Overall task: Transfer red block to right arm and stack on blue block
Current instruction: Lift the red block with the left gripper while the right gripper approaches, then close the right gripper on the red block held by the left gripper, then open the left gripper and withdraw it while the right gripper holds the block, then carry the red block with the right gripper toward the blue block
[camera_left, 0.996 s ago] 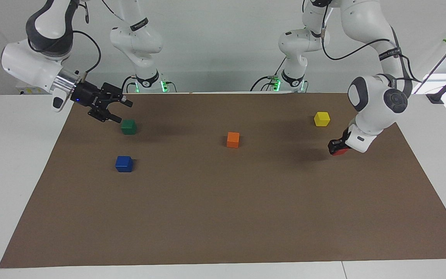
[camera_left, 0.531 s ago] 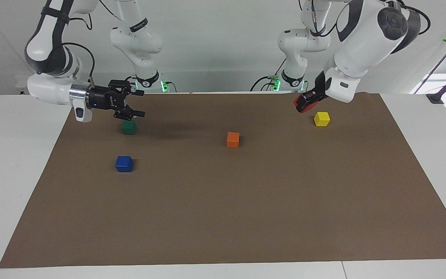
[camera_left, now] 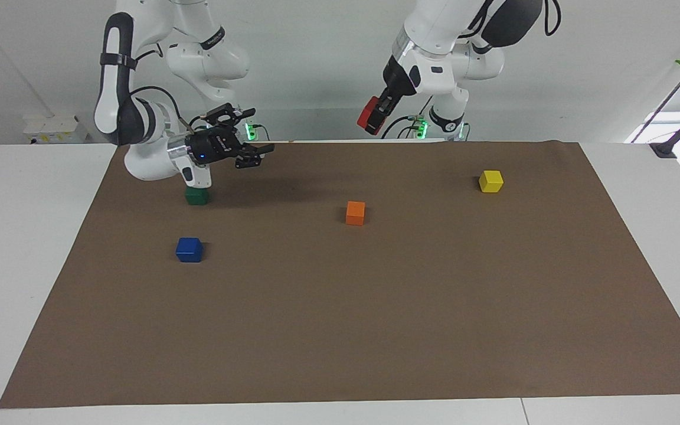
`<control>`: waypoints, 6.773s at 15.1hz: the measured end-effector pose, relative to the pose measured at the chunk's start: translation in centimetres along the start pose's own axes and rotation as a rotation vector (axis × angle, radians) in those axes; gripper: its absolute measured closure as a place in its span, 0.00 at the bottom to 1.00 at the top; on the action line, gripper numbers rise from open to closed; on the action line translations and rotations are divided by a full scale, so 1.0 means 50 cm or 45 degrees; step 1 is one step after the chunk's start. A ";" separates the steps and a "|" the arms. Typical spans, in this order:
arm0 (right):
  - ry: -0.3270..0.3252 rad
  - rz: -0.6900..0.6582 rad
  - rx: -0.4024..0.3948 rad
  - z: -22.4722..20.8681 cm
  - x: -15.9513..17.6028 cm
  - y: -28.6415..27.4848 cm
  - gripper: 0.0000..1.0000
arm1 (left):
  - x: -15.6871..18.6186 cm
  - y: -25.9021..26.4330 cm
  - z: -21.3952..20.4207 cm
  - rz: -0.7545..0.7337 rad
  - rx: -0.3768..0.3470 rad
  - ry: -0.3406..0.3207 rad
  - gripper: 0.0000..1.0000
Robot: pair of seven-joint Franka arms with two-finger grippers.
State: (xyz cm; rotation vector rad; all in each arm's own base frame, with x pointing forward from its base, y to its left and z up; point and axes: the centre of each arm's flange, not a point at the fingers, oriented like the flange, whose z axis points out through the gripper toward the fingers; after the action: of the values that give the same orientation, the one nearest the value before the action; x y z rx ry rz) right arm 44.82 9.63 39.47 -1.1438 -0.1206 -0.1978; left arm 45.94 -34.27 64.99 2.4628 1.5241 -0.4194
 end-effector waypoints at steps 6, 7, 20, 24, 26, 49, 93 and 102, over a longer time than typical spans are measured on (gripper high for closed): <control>0.024 -0.038 0.336 0.108 -0.068 0.123 0.00 | 0.011 0.019 0.022 -0.204 -0.078 -0.155 0.46; 0.032 -0.034 0.370 0.124 -0.075 0.135 0.00 | 0.009 0.018 0.024 -0.205 -0.078 -0.156 0.46; 0.149 0.009 0.768 0.289 -0.115 0.291 0.00 | -0.008 -0.010 0.050 -0.206 -0.081 -0.133 0.46; 0.186 -0.051 0.783 0.312 -0.079 0.282 0.00 | -0.009 -0.015 0.063 -0.208 -0.069 -0.126 0.46; 0.207 -0.068 0.787 0.330 -0.067 0.283 0.00 | -0.014 -0.022 0.076 -0.207 -0.075 -0.119 0.46; 0.221 -0.051 0.824 0.387 -0.059 0.329 0.43 | -0.011 -0.042 0.104 -0.201 -0.110 -0.097 0.46; 0.417 0.234 -0.333 0.479 0.039 -0.311 0.43 | 0.660 -0.055 -0.009 1.090 0.323 0.269 0.00; 0.234 -0.003 -0.907 0.411 0.068 -0.298 0.43 | 0.565 -0.041 -0.068 1.187 0.253 0.371 0.00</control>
State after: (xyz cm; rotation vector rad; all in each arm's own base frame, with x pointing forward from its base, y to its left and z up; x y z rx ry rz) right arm 45.00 22.13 61.83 -1.8255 0.1252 -0.3633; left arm 56.46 -8.65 58.21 3.1190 0.2566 -0.0299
